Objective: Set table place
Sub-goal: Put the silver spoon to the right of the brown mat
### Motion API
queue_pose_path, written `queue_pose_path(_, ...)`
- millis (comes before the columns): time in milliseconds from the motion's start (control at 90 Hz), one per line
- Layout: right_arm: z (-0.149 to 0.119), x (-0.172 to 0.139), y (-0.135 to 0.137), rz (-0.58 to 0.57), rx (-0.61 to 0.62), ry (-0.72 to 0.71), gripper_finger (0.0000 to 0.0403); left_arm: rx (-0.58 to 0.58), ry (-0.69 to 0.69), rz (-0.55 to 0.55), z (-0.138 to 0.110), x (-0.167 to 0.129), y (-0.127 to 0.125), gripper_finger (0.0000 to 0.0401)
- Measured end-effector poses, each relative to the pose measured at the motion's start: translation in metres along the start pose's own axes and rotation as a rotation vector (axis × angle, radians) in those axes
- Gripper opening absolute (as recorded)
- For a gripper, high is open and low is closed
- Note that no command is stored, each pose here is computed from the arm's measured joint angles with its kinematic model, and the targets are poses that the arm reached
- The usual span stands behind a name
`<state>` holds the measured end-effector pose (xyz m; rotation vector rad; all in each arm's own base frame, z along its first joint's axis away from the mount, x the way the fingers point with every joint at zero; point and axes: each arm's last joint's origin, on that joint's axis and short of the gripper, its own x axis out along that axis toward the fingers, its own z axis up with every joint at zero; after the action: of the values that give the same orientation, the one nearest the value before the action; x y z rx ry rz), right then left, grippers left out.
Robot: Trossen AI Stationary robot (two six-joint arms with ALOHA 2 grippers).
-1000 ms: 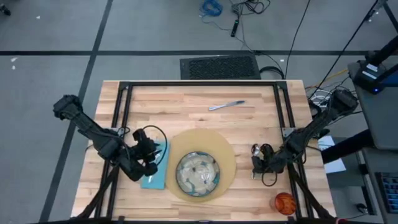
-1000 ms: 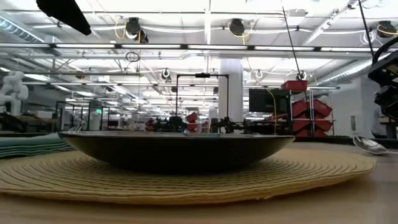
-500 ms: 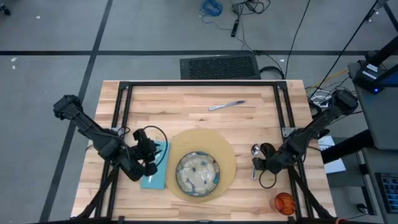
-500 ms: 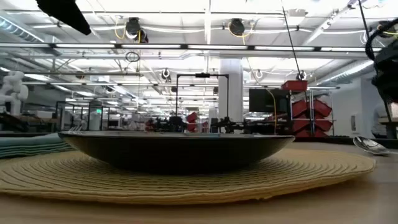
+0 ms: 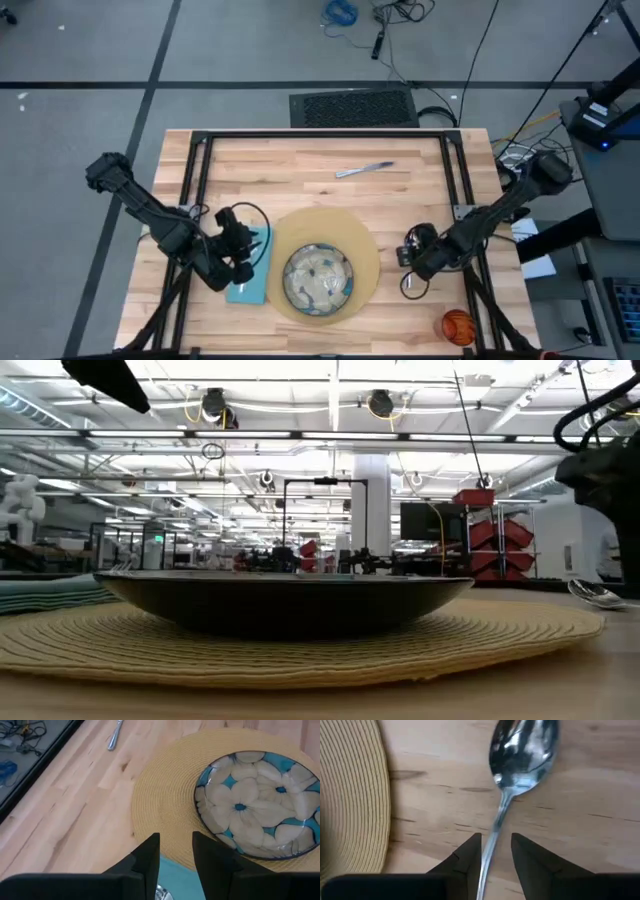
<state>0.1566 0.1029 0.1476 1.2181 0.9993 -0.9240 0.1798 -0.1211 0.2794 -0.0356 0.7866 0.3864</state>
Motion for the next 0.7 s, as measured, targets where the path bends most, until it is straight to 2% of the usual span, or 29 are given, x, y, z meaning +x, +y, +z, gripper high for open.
queue_pose_path(344,0.001,0.014,0.005,-0.063,0.014,0.017,0.0070,0.023,0.000,-0.001,0.000,0.000,0.000,0.0100)
queue_pose_path(578,0.003,0.016,0.004,-0.077,-0.006,0.031,0.0010,0.025,0.006,-0.004,0.000,0.000,0.000,0.0100)
queue_pose_path(700,-0.001,0.015,0.004,-0.062,0.002,0.037,0.0013,0.025,0.006,-0.004,0.000,0.000,0.000,0.0100)
